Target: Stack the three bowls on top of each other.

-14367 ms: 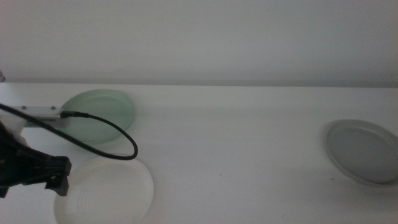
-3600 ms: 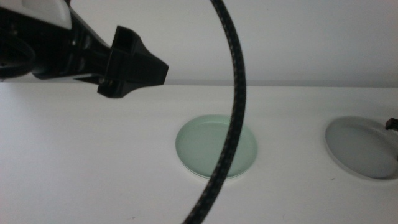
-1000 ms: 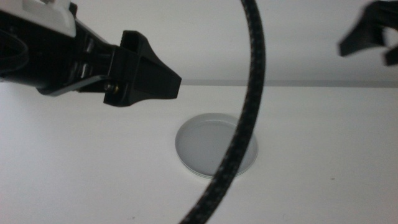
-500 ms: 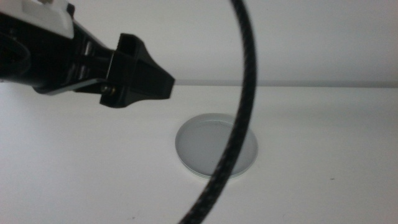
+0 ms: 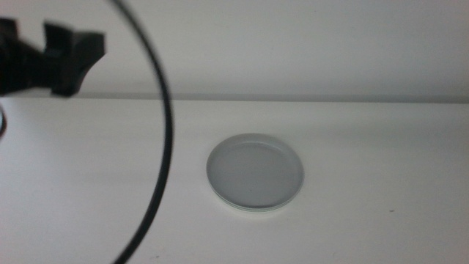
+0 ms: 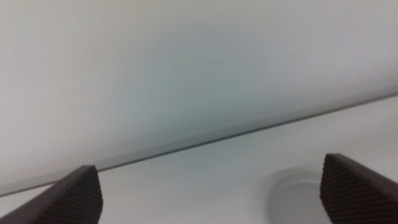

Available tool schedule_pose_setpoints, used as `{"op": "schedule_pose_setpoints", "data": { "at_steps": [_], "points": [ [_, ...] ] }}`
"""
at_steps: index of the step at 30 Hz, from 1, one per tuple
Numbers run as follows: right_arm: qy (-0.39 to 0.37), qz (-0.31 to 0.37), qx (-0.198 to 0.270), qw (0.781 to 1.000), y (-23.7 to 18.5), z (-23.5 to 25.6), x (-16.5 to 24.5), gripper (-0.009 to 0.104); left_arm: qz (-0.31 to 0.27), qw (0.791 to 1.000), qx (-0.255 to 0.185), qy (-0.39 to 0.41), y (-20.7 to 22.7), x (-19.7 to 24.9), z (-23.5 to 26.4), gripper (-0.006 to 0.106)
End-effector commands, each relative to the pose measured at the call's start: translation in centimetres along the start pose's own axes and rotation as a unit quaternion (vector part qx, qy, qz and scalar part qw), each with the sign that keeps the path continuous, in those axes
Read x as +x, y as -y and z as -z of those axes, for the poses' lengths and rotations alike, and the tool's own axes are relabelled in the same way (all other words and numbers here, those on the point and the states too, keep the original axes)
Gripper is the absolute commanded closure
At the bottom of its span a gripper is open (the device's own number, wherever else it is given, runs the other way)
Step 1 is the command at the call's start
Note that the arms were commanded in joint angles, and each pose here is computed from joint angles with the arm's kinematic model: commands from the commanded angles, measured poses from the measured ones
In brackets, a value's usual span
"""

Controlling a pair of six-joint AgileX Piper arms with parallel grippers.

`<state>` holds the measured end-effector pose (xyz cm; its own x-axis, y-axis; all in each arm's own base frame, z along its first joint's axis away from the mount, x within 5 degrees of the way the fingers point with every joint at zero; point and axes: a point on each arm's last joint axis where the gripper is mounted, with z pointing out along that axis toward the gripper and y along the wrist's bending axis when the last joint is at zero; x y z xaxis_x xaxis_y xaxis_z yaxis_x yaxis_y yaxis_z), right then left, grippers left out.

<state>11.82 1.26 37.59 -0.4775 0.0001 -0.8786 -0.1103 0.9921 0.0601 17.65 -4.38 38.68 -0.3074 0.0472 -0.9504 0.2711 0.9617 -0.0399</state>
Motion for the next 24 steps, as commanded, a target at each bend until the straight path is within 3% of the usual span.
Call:
{"op": "schedule_pose_setpoints", "data": {
  "at_steps": [1,7,13,18,24],
  "points": [
    [0.008,0.006,0.006,1.0,0.1,0.1,0.0,0.002,-0.014,0.999,-0.032,0.024,-0.9,1.9,0.5,0.007],
    [0.008,0.006,0.006,1.0,0.1,0.1,0.0,0.002,-0.001,0.997,-0.071,0.007,-1.9,6.8,1.7,0.007],
    [0.008,0.003,0.005,1.0,0.2,-0.2,0.5,0.002,0.004,0.991,-0.113,0.067,-2.7,9.7,2.8,0.007],
    [0.088,0.001,0.018,0.996,0.5,-0.5,4.8,0.002,-0.005,0.98,-0.133,0.149,-2.7,12.3,3.9,0.007],
    [0.101,-0.013,0.016,0.995,0.6,-1.3,12.9,0.002,-0.01,0.976,-0.152,0.157,-2.5,16.2,5.2,0.007]
  ]
}}
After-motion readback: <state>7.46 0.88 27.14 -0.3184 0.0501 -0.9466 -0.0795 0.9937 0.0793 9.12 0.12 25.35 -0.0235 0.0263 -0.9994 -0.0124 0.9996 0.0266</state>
